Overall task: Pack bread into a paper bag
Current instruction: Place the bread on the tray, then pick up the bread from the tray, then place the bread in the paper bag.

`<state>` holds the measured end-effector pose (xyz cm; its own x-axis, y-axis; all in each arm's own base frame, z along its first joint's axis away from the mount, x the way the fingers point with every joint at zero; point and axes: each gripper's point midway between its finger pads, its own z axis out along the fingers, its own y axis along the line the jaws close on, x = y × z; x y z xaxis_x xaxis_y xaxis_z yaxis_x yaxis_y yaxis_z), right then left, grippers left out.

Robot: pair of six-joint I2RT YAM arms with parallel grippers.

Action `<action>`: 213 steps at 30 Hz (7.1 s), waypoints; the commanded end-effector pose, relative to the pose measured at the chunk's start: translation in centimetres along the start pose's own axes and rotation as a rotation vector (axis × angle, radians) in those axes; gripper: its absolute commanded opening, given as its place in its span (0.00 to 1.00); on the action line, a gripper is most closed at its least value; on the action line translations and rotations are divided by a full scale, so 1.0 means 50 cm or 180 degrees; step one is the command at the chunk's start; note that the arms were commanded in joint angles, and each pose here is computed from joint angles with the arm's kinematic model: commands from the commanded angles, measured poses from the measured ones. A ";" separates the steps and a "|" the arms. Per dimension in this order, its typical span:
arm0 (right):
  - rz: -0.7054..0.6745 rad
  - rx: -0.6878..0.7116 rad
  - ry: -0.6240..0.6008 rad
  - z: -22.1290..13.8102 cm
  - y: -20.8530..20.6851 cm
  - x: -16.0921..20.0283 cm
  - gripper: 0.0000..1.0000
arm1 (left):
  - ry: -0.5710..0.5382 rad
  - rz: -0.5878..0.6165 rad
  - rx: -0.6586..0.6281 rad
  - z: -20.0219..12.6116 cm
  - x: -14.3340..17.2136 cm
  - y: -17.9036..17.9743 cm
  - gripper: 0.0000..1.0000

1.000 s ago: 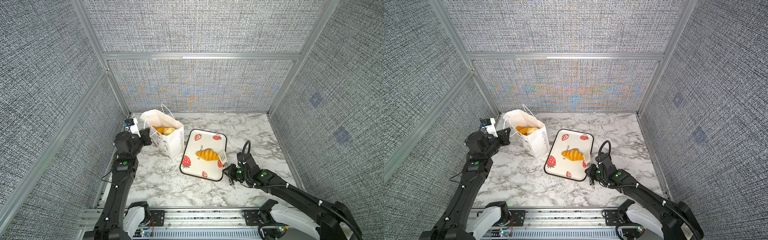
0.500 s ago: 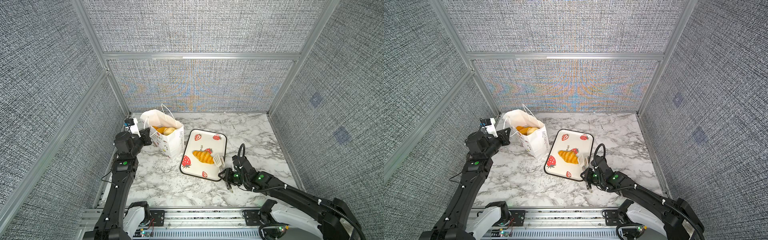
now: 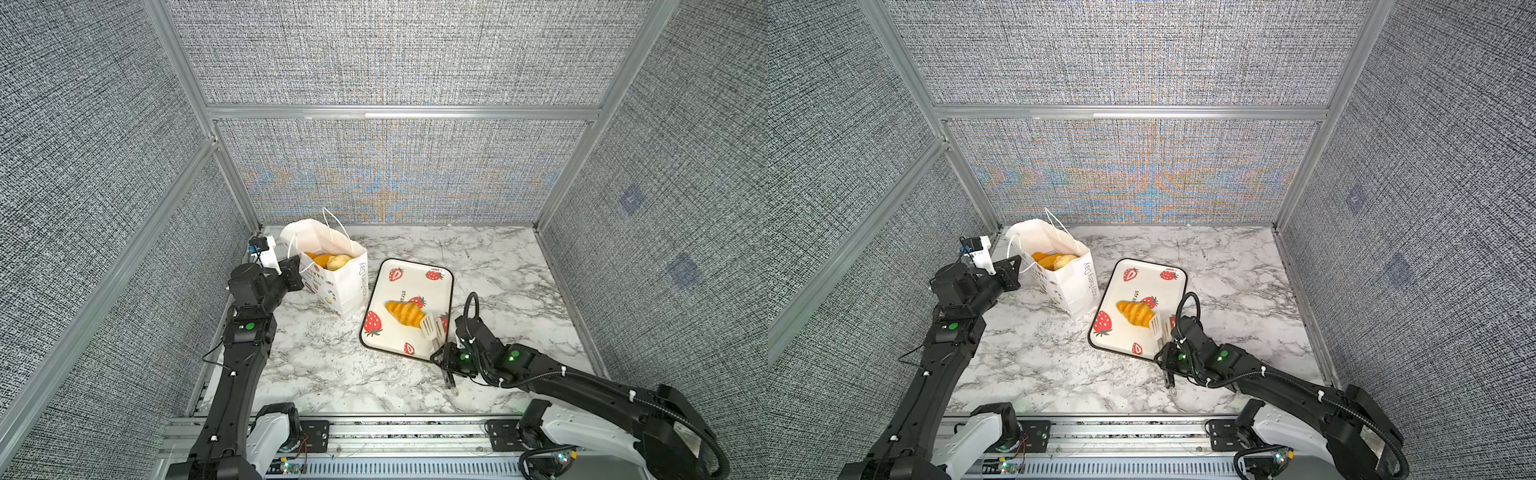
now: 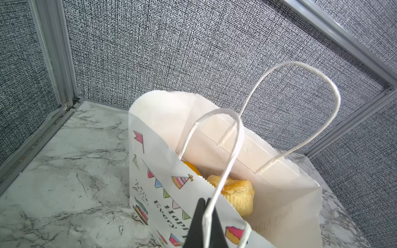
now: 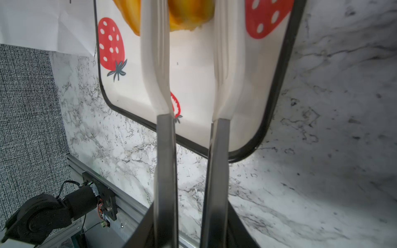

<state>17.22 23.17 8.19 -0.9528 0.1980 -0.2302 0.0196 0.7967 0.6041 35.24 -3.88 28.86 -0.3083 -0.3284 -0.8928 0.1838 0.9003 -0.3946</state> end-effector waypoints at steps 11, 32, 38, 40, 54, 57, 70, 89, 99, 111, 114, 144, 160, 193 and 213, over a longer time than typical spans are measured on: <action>-0.0852 0.0639 -0.0177 -0.065 0.023 -0.061 0.38 | -0.0062 0.0041 0.0037 -0.001 -0.009 -0.005 0.00; -0.1649 0.0907 -0.0020 -0.022 0.096 -0.119 0.57 | -0.0057 0.0045 0.0008 -0.001 -0.007 -0.001 0.00; -0.1719 0.0977 0.0091 0.008 0.096 -0.122 0.58 | -0.0054 0.0047 0.0001 -0.001 -0.007 0.000 0.00; -0.1743 0.1009 0.0148 0.019 0.095 -0.121 0.58 | -0.0054 0.0048 0.0005 0.000 -0.007 -0.001 0.00; -0.1804 0.1200 0.0328 0.064 0.076 -0.121 0.58 | -0.0048 0.0049 -0.0005 0.000 -0.006 0.000 0.00; -0.1808 0.1221 0.0339 0.067 0.073 -0.120 0.58 | -0.0043 0.0048 -0.0007 0.001 -0.005 0.001 0.00; -0.1809 0.1404 0.0381 0.077 0.047 -0.117 0.57 | -0.0049 0.0053 -0.0013 0.000 -0.006 0.001 0.00; -0.1736 0.1347 -0.0102 0.018 0.076 -0.156 0.43 | -0.0042 0.0051 -0.0018 0.000 -0.005 0.002 0.00; -0.1645 0.1038 -0.0633 -0.057 0.135 -0.197 0.41 | -0.0045 0.0052 -0.0017 0.001 -0.006 0.002 0.00; -0.1634 0.0278 -0.1373 -0.177 0.226 -0.228 0.40 | -0.0049 0.0052 -0.0024 0.000 -0.007 0.003 0.00; -0.1672 0.0109 -0.1497 -0.201 0.249 -0.228 0.40 | -0.0049 0.0053 -0.0022 0.000 -0.006 0.002 0.00; -0.2421 -0.0876 -0.1840 -0.218 0.546 -0.210 0.40 | -0.0038 0.0047 -0.0035 0.001 -0.004 0.004 0.00; -0.2573 -0.0928 -0.1612 -0.148 0.647 -0.225 0.40 | -0.0034 0.0050 -0.0046 0.002 -0.004 0.006 0.00; -0.2103 -0.0455 -0.1133 -0.009 0.582 -0.267 0.43 | -0.0065 0.0063 -0.0059 -0.002 -0.009 0.005 0.00; -0.2136 -0.0481 -0.1103 -0.017 0.585 -0.263 0.57 | -0.0022 0.0040 -0.0044 0.003 -0.002 0.006 0.00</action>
<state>29.88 43.15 27.95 -0.6182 -0.1467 -0.7722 -0.5874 0.7391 0.3298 35.44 -3.45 28.66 -0.3047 -0.3282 -0.8941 0.1601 0.9078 -0.3877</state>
